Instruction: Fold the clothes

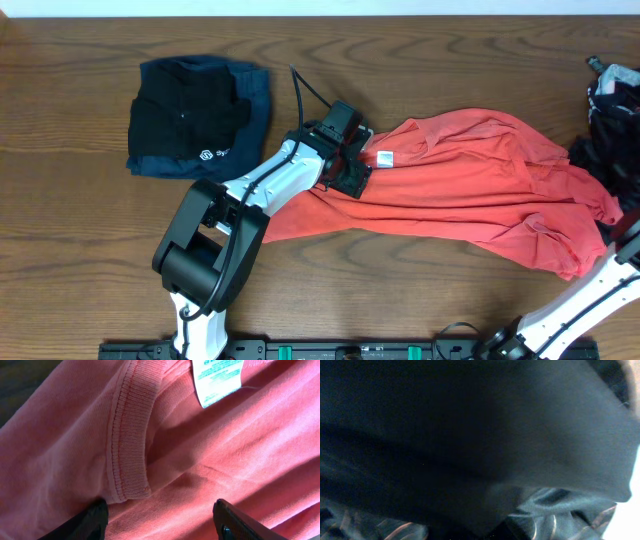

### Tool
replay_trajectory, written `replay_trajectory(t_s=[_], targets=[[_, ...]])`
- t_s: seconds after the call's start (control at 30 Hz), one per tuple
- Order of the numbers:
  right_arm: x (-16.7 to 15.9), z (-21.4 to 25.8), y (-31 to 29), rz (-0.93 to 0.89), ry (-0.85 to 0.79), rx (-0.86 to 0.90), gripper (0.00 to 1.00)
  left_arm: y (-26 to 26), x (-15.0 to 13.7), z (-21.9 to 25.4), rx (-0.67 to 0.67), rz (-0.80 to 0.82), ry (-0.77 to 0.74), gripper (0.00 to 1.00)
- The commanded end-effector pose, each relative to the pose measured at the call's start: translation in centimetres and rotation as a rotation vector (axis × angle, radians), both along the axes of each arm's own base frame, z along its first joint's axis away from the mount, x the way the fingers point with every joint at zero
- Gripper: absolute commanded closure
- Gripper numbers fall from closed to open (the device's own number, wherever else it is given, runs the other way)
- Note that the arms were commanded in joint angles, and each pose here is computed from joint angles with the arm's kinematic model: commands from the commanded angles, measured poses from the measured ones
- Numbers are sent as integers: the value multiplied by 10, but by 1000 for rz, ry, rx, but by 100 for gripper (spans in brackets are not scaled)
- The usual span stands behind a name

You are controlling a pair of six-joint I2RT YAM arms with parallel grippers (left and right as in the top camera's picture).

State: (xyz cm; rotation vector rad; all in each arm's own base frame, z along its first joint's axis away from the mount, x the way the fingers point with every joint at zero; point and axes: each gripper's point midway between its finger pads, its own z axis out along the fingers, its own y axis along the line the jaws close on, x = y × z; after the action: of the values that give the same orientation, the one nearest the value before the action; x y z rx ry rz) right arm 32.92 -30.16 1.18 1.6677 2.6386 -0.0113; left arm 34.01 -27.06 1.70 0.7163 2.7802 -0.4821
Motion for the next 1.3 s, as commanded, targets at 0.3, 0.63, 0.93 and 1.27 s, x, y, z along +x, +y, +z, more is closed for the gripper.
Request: replay_trajectory(t_s=[0.3, 0.63, 0.93, 1.27], targets=[[-6, 200, -135, -153, -371, -341, 99, -2, -4, -5, -1, -20, 12, 31], [5, 172, -80, -81, -316, -140, 50, -2, -3, -5, -1, -20, 12, 31], [25, 59, -14, 63, -129, 12, 32, -2, -4, -5, -1, -20, 13, 31], [-20, -10, -28, 51, 4, -36, 41, -2, -3, -5, -2, -20, 11, 31]])
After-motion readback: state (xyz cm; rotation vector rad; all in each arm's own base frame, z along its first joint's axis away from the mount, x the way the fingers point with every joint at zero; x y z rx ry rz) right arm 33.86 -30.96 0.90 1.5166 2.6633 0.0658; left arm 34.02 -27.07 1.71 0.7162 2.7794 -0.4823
